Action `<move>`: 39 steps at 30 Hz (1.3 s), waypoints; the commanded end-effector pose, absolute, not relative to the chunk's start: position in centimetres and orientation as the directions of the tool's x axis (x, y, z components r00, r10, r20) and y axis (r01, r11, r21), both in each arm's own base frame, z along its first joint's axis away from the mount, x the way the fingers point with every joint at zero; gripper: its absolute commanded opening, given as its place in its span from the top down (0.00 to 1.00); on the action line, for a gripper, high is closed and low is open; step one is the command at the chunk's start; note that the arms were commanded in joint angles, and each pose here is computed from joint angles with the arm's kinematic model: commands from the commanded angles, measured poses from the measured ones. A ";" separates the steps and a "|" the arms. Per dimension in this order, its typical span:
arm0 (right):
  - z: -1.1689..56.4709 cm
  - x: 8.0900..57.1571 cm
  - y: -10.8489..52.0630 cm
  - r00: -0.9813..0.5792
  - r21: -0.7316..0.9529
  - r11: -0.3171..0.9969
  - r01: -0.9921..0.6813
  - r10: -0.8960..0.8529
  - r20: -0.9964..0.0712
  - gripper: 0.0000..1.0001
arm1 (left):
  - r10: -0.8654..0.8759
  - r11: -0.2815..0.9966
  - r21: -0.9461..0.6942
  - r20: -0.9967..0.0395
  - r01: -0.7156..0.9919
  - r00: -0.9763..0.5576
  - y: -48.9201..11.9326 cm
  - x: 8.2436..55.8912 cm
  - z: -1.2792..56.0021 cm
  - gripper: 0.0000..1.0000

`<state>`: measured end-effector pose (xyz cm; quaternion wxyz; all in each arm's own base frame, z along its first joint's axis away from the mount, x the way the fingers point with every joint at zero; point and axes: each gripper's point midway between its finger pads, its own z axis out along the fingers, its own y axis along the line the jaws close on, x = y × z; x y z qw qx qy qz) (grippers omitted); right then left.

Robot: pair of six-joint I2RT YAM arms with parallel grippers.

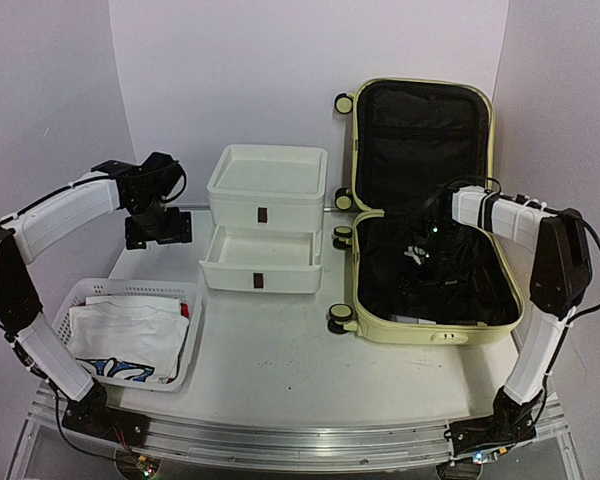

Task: Open, take out, and arrange the luggage

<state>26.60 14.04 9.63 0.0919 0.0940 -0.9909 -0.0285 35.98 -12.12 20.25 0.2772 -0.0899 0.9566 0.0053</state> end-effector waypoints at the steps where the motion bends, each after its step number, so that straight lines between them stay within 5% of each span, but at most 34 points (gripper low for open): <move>1: 9.7 25.3 13.2 -0.953 0.060 0.986 -0.156 -0.167 0.255 0.02 | -0.215 0.975 -0.034 -0.410 -0.221 -0.886 -12.3 35.9 18.7 0.01; 8: 8.7 27.7 15.0 -0.920 0.133 0.953 -0.271 -0.297 0.257 0.02 | -0.247 0.965 -0.021 -0.398 -0.261 -0.884 -12.0 37.1 18.6 0.01; 20: 4.2 29.9 15.3 -0.688 0.219 0.728 -0.649 -0.685 0.239 0.19 | -0.351 0.931 -0.030 -0.348 -0.364 -0.869 -11.1 36.1 17.3 0.02; 31: 2.0 30.6 15.5 -0.584 0.241 0.635 -0.734 -0.772 0.253 0.29 | -0.312 0.946 -0.028 -0.352 -0.323 -0.882 -11.5 37.4 17.5 0.05; 39: 1.8 29.5 15.1 -0.565 0.237 0.609 -0.757 -0.792 0.233 0.47 | -0.286 0.951 -0.007 -0.406 -0.310 -0.868 -10.7 37.4 18.7 0.05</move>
